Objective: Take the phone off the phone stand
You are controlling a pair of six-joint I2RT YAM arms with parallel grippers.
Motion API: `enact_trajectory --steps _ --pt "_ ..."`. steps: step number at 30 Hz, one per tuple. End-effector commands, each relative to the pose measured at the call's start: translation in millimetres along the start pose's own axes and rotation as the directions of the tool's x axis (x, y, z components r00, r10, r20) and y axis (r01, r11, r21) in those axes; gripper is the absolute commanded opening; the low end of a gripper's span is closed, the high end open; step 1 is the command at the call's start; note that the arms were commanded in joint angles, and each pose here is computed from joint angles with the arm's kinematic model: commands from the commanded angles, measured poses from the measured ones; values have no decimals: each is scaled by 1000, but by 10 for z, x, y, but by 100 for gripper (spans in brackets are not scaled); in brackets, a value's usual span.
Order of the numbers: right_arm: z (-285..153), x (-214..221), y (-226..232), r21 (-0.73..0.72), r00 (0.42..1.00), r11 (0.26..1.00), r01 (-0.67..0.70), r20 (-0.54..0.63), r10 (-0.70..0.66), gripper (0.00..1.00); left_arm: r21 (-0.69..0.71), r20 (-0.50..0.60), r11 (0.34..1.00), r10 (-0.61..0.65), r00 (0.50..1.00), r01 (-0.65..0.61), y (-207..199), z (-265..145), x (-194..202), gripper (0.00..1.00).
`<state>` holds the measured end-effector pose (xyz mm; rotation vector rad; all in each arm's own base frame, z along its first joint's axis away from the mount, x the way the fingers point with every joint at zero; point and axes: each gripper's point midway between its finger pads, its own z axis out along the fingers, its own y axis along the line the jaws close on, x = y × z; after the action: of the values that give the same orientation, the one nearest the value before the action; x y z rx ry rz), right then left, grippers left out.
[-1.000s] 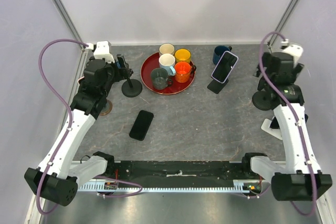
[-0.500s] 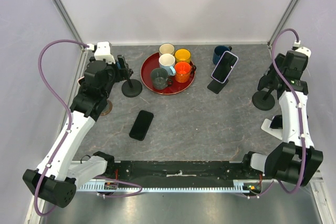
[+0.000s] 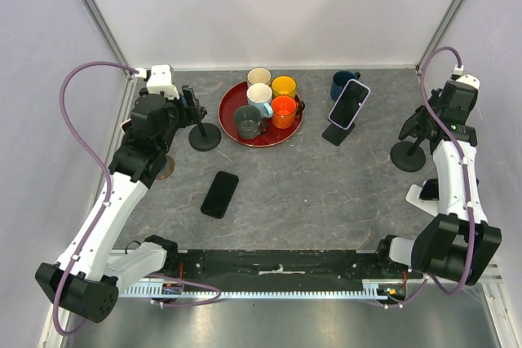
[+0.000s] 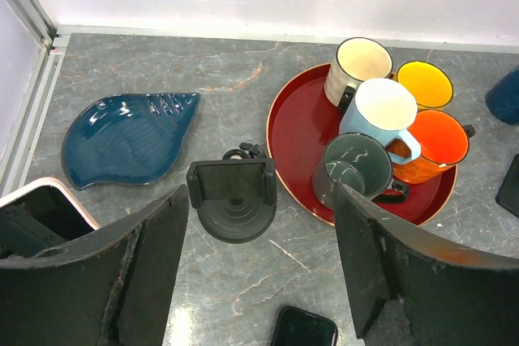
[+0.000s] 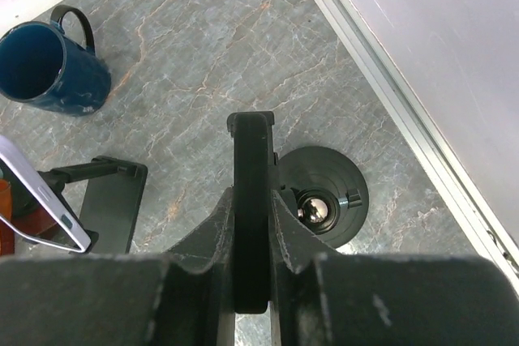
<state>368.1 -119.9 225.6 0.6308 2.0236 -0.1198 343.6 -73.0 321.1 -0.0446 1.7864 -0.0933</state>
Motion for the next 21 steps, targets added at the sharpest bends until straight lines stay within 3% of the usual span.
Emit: enact_trajectory --steps 1,5,11,14,17,21 --pt "-205 -201 171 -74 994 996 59 101 -51 0 19 53 1000 13 999 -14 -23 -54 -164 77" --pt "-420 -199 457 -152 980 975 163 139 -142 0 32 51 999 11 999 -13 -50 -56 -160 77" --pt "-836 66 1156 -426 967 870 248 168 -193 0 47 55 999 -1 998 -1 -74 -70 -167 77" --pt "-1190 356 1766 -627 966 735 257 162 -199 0 64 54 998 -1 999 -2 -106 -73 -166 76" --pt "-1395 511 2144 -701 964 662 265 178 -198 0 82 56 997 -6 998 1 -134 -75 -162 76" --pt "-1880 850 2822 -810 946 496 313 218 -240 0 84 54 996 -2 999 -2 -141 -49 -126 76"
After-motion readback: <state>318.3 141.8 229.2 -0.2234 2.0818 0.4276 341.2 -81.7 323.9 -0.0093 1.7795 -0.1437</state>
